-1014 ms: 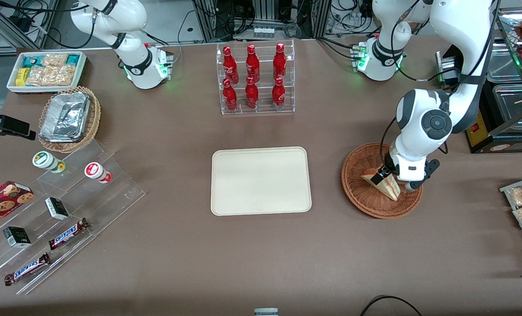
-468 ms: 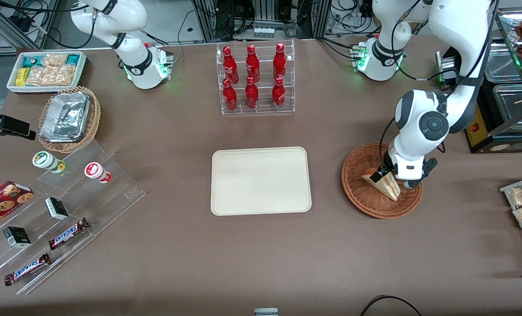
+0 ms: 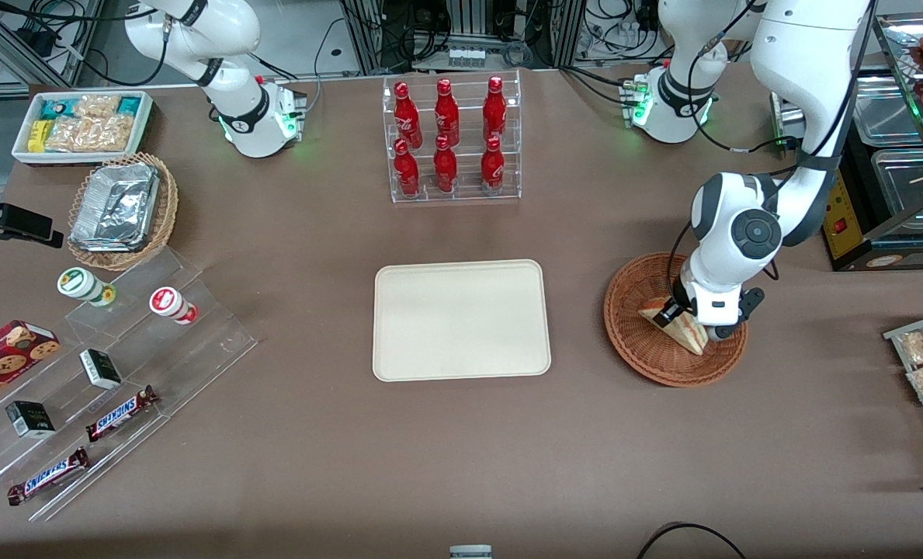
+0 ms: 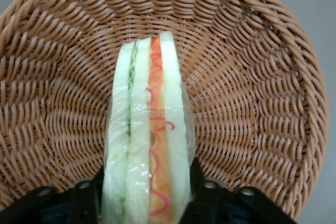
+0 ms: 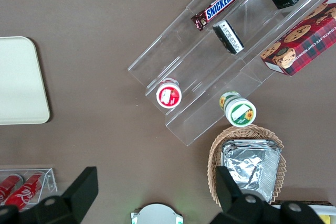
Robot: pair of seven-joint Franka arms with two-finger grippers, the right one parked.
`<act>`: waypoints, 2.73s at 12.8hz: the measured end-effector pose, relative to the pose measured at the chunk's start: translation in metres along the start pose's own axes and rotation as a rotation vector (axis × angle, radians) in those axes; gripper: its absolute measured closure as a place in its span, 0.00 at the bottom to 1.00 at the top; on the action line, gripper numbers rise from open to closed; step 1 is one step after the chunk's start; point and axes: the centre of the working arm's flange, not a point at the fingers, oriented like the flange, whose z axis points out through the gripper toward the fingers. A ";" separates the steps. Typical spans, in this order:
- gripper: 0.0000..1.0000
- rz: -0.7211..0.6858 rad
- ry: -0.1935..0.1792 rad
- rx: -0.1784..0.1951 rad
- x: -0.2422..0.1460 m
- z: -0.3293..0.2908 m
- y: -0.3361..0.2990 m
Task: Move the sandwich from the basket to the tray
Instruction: 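Close the left gripper on the wrapped sandwich, then lift the sandwich and carry it over the cream tray, then lower the sandwich onto the tray and open the left gripper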
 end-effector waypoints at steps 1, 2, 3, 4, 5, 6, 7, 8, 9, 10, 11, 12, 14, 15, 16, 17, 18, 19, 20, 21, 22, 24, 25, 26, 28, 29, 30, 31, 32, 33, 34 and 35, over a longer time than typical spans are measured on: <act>0.54 0.000 0.001 -0.002 0.000 -0.001 0.001; 0.62 0.001 0.005 -0.005 0.002 -0.003 0.002; 0.65 0.008 0.010 -0.008 0.003 -0.009 0.005; 0.67 0.021 0.011 0.004 0.005 -0.020 0.009; 0.69 0.039 0.006 0.033 0.008 -0.039 0.015; 0.70 0.055 0.000 0.065 0.010 -0.063 0.023; 0.74 0.072 -0.002 0.084 0.010 -0.090 0.034; 0.78 0.092 0.003 0.089 0.005 -0.117 0.048; 0.81 0.121 0.012 0.083 -0.004 -0.140 0.063; 0.81 0.162 0.024 0.072 -0.017 -0.155 0.078; 0.81 0.213 0.038 0.053 -0.035 -0.168 0.095; 0.81 0.261 0.050 0.036 -0.057 -0.179 0.112; 0.81 0.350 0.065 0.011 -0.104 -0.191 0.141; 0.81 0.394 0.065 0.008 -0.129 -0.190 0.154; 0.81 0.436 0.064 0.007 -0.152 -0.183 0.167; 0.81 0.479 0.066 -0.002 -0.175 -0.171 0.183; 0.81 0.517 0.067 -0.014 -0.197 -0.157 0.198; 0.81 0.554 0.068 -0.024 -0.218 -0.141 0.212; 0.81 0.592 0.068 -0.034 -0.241 -0.121 0.226; 0.81 0.628 0.065 -0.040 -0.263 -0.101 0.238; 0.81 0.656 0.063 -0.045 -0.281 -0.082 0.247; 0.81 0.692 0.064 -0.063 -0.305 -0.052 0.258; 0.81 0.710 0.062 -0.062 -0.313 -0.042 0.260; 0.81 0.738 0.059 -0.054 -0.323 -0.034 0.261; 0.81 0.788 0.052 -0.038 -0.345 -0.022 0.259; 0.81 0.802 0.048 -0.029 -0.353 -0.015 0.258; 0.81 0.811 0.044 -0.020 -0.358 -0.008 0.257; 0.81 0.817 0.041 -0.011 -0.359 -0.001 0.257; 0.81 0.820 0.039 -0.003 -0.358 0.004 0.256; 0.81 0.821 0.039 0.000 -0.356 0.007 0.257; 0.81 0.820 0.041 -0.002 -0.355 0.008 0.259; 0.81 0.819 0.044 -0.008 -0.354 0.007 0.262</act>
